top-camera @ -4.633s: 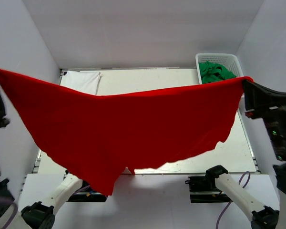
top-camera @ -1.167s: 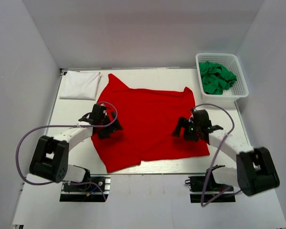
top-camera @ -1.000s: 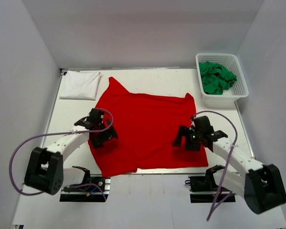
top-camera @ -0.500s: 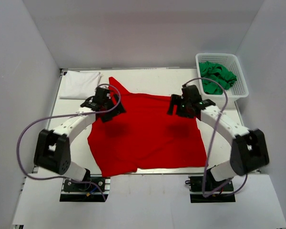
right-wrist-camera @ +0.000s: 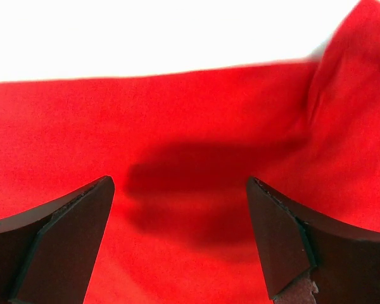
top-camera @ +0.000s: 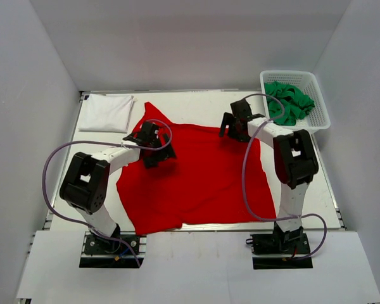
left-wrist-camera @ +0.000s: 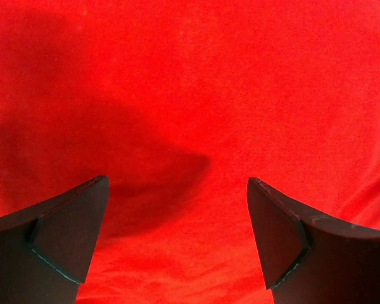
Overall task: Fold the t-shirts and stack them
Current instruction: Flatten out the tshirt
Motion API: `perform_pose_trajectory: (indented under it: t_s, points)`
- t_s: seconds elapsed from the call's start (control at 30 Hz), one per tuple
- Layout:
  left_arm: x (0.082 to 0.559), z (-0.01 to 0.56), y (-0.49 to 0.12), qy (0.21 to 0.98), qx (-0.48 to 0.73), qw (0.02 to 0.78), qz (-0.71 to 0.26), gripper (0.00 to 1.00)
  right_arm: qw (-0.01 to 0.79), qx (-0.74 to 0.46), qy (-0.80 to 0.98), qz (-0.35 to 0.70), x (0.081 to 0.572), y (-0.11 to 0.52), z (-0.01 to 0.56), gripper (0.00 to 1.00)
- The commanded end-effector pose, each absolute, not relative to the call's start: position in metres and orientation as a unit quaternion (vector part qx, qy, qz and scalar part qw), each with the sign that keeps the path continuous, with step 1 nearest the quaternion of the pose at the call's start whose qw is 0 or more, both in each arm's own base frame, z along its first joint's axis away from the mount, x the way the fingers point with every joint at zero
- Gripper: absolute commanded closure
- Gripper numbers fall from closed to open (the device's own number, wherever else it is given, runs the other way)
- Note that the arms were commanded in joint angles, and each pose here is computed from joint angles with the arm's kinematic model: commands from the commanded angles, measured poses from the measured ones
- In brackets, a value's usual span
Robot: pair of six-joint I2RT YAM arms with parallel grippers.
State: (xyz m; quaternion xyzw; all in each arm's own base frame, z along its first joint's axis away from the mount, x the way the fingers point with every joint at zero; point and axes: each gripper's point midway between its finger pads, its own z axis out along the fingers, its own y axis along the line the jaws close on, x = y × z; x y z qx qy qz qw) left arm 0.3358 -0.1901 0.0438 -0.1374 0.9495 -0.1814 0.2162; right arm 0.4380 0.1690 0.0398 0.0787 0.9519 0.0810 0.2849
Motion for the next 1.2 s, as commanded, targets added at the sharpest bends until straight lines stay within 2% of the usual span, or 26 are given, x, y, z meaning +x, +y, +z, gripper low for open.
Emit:
perform_pose_trajectory:
  t_s: [0.0, 0.1, 0.43, 0.77, 0.87, 0.9, 0.93, 0.97, 1.0, 1.03, 1.1, 1.13, 1.17]
  points:
    - [0.329, 0.034, -0.189, 0.952, -0.138, 0.208, -0.18, 0.0, 0.321, 0.093, 0.939, 0.077, 0.471, 0.167, 0.049, 0.1]
    - [0.325, 0.031, -0.189, 0.953, -0.137, 0.201, -0.182, 0.0, 0.31, 0.098, 0.942, 0.08, 0.482, 0.165, 0.041, 0.1]
    - [0.308, 0.004, -0.174, 0.972, -0.115, 0.159, -0.131, 0.0, 0.359, 0.136, 0.919, 0.088, 0.544, 0.156, 0.047, 0.1]
    - [0.314, 0.012, -0.173, 0.972, -0.112, 0.163, -0.126, 0.0, 0.444, 0.132, 0.875, 0.143, 0.634, 0.17, 0.106, 0.1]
    - [0.334, 0.032, -0.178, 0.966, -0.108, 0.197, -0.132, 0.0, 0.478, 0.09, 0.861, 0.149, 0.628, 0.175, 0.154, 0.1]
    - [0.339, 0.04, -0.18, 0.963, -0.103, 0.207, -0.137, 0.0, 0.457, 0.074, 0.876, 0.136, 0.613, 0.173, 0.132, 0.1]
    - [0.348, 0.049, -0.184, 0.96, -0.102, 0.219, -0.144, 0.0, 0.463, 0.066, 0.873, 0.139, 0.61, 0.173, 0.137, 0.1]
    - [0.354, 0.055, -0.186, 0.956, -0.101, 0.229, -0.15, 0.0, 0.496, 0.056, 0.851, 0.162, 0.601, 0.176, 0.188, 0.1]
    - [0.36, 0.06, -0.187, 0.954, -0.102, 0.238, -0.149, 0.0, 0.461, 0.053, 0.872, 0.156, 0.58, 0.172, 0.154, 0.1]
    - [0.371, 0.07, -0.185, 0.95, -0.103, 0.255, -0.15, 0.0, 0.471, 0.049, 0.865, 0.163, 0.569, 0.172, 0.175, 0.1]
    - [0.382, 0.079, -0.173, 0.946, -0.117, 0.275, -0.123, 0.0, 0.448, 0.042, 0.878, 0.164, 0.531, 0.169, 0.165, 0.1]
    - [0.391, 0.088, -0.169, 0.942, -0.129, 0.29, -0.112, 0.0, 0.419, 0.045, 0.893, 0.159, 0.511, 0.164, 0.14, 0.1]
    - [0.393, 0.091, -0.161, 0.94, -0.142, 0.296, -0.09, 0.0, 0.425, 0.042, 0.889, 0.166, 0.499, 0.165, 0.151, 0.1]
